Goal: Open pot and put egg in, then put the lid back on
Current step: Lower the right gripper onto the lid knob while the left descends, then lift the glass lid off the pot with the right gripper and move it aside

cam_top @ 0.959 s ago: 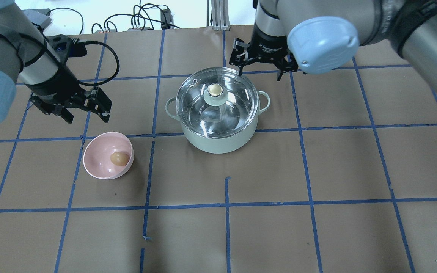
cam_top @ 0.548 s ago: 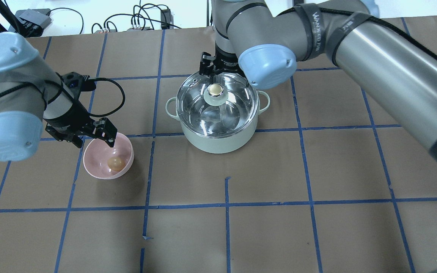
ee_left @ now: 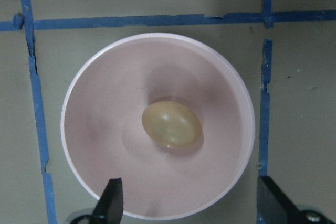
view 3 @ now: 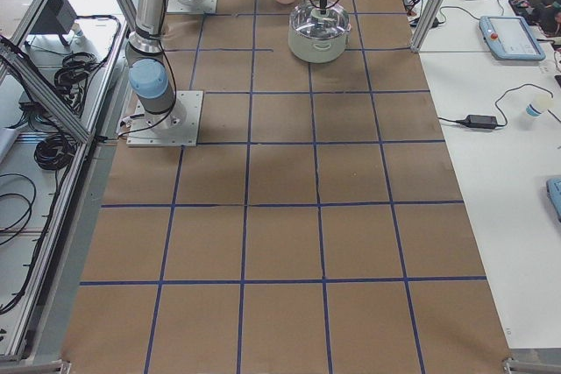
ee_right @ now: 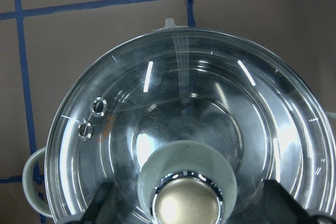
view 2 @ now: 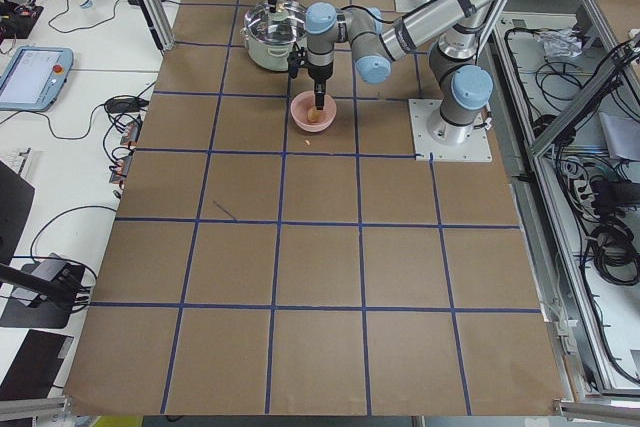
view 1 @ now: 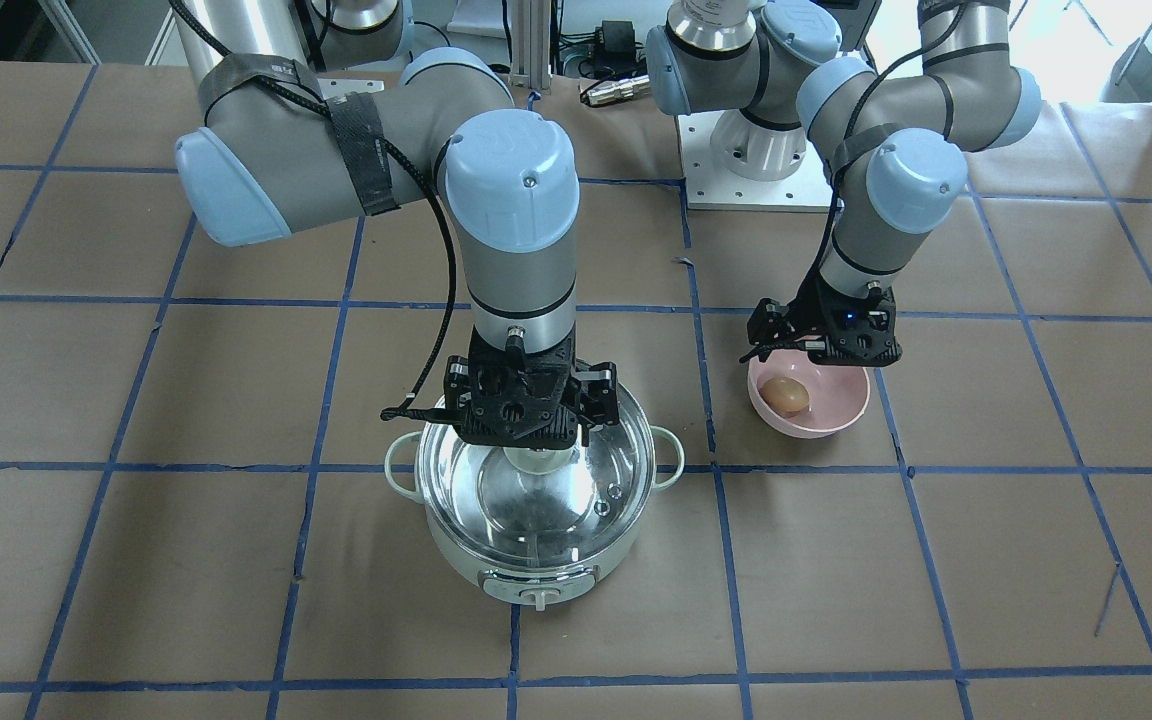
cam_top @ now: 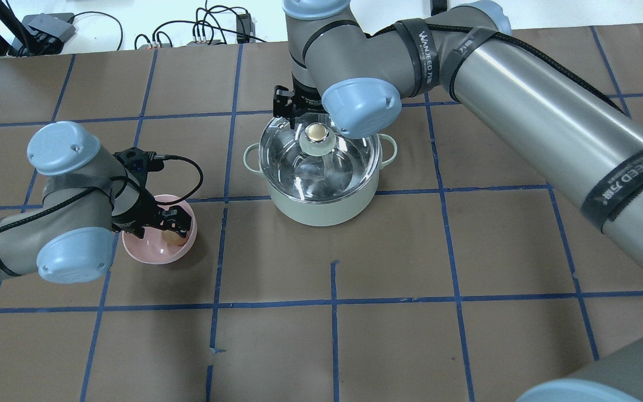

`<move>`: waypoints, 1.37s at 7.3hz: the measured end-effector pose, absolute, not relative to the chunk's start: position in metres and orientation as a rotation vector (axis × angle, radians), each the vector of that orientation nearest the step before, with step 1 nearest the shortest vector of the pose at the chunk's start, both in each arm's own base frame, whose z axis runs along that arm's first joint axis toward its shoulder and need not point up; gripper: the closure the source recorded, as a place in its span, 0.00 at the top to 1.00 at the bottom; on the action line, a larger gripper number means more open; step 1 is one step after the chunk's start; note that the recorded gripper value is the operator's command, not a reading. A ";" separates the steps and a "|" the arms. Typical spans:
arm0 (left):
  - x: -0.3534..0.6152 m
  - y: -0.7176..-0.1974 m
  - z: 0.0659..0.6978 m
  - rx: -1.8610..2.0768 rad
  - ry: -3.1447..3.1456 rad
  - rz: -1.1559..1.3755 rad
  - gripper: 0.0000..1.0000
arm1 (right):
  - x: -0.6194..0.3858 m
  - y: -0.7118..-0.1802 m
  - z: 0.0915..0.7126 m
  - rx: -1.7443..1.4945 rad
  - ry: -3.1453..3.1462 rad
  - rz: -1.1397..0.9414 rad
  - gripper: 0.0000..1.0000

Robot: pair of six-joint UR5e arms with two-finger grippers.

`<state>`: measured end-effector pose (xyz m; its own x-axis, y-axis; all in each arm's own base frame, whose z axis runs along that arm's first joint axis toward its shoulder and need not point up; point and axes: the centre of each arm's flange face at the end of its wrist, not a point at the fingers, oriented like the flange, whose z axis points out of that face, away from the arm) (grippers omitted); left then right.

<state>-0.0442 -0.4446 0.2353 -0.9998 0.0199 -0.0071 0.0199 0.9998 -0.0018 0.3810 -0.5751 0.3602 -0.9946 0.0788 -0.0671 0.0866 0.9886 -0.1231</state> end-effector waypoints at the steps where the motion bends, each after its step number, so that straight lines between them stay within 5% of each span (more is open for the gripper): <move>1: -0.043 -0.445 0.226 0.035 3.133 -0.011 0.91 | 0.383 -0.573 0.358 0.136 3.070 -0.187 0.92; 2: -0.039 -0.446 0.222 0.033 3.133 -0.013 0.91 | 0.385 -0.570 0.355 0.150 3.070 -0.177 0.86; 5: -0.032 -0.445 0.217 0.020 3.127 0.000 0.91 | 0.388 -0.567 0.351 0.169 3.068 -0.162 0.44; 10: -0.025 -0.451 0.214 -0.002 3.127 0.000 0.91 | 0.387 -0.567 0.355 0.143 3.067 -0.173 0.32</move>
